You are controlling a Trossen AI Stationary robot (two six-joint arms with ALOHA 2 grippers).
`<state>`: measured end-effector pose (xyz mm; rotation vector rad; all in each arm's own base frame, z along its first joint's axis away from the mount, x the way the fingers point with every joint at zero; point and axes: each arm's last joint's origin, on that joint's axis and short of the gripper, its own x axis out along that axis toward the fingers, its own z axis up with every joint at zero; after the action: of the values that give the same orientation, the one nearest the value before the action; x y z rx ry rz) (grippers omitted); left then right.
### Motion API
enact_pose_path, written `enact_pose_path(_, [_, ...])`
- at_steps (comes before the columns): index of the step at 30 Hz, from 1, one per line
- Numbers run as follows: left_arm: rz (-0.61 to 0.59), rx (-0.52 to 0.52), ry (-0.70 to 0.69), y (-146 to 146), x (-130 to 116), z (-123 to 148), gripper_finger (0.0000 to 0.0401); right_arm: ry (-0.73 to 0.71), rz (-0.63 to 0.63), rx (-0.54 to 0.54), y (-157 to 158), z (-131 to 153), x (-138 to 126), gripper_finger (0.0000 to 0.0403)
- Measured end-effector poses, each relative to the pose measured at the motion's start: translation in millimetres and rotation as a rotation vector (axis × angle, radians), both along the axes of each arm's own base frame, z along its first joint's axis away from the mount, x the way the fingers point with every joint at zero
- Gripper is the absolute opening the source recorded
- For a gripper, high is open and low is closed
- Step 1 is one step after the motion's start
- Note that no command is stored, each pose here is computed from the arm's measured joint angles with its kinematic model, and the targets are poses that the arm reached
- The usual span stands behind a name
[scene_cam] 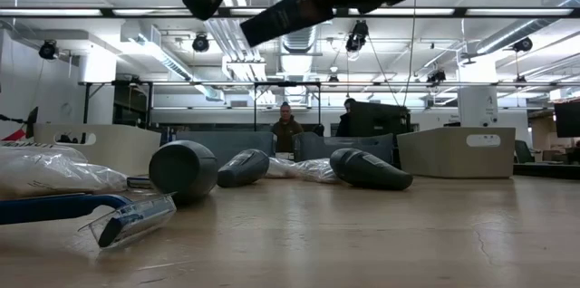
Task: Pick & Place Travel size toiletries
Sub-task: Put the blue shave cream into the gray bin
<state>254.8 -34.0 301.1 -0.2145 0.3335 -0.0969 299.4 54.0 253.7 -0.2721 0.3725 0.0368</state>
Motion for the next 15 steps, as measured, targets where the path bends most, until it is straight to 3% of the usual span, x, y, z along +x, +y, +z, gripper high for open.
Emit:
enact_pose_path(6, [-0.026,0.112,-0.018,0.3,0.1,0.3,0.0227,0.186,-0.089,0.095,-3.3,33.4,-7.4,0.0008])
enact_pose_path(15, [-0.03,0.119,-0.017,0.1,0.0,-0.1,0.0227,0.348,-0.167,0.106,-17.4,73.6,-20.9,0.0008])
